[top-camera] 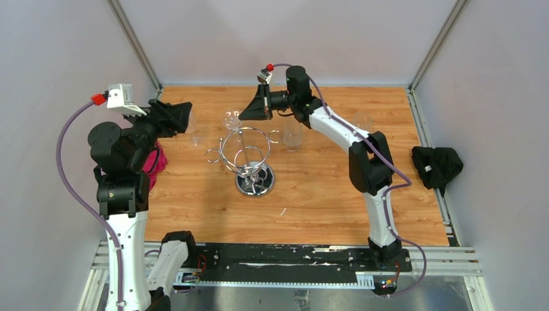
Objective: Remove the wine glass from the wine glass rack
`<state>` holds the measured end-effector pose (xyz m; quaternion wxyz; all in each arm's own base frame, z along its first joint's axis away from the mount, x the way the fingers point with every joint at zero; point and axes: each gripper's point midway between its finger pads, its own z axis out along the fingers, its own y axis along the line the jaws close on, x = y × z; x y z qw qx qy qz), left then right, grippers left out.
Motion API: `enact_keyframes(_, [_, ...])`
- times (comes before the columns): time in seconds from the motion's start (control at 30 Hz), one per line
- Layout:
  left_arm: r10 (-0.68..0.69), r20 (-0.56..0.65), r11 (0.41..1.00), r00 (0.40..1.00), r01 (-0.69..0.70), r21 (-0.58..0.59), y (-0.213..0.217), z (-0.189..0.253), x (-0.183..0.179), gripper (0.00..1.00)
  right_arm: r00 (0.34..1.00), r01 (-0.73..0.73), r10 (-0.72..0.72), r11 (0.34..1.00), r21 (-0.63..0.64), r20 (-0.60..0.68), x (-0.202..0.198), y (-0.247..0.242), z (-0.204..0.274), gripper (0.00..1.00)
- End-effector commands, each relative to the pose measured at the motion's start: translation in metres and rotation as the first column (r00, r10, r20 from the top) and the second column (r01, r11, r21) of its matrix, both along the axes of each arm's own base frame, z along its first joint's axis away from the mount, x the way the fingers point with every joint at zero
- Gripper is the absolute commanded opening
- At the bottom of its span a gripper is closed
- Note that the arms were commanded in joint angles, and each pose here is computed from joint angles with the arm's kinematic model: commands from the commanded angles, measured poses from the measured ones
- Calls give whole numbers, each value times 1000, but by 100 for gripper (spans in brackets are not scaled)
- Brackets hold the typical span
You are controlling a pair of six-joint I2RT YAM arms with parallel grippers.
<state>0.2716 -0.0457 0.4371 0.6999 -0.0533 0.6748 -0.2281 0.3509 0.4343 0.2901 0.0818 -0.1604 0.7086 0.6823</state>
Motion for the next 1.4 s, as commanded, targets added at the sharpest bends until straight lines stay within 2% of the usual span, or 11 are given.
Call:
enact_keyframes(0.0, [12, 2, 1000, 1000, -12, 9, 3, -3, -1, 72, 997, -30, 24, 996, 87, 67, -13, 1, 52, 0])
enact_keyframes(0.47, [21, 1, 1000, 1000, -21, 23, 4, -4, -4, 72, 998, -35, 30, 994, 103, 48, 4, 12, 49, 0])
enact_keyframes(0.73, [23, 0, 999, 1000, -23, 24, 4, -4, -5, 73, 999, 22, -28, 993, 118, 45, 36, 2, 52, 0])
enact_keyframes(1.07, [16, -16, 1000, 1000, -16, -2, 4, -9, 3, 77, 984, 139, -159, 969, 207, 86, 78, -62, 103, 0])
enact_keyframes(1.37, [-71, -39, 994, 997, 67, -84, -9, -18, 27, 83, 950, 222, -278, 922, 317, 142, 63, -146, 160, 0])
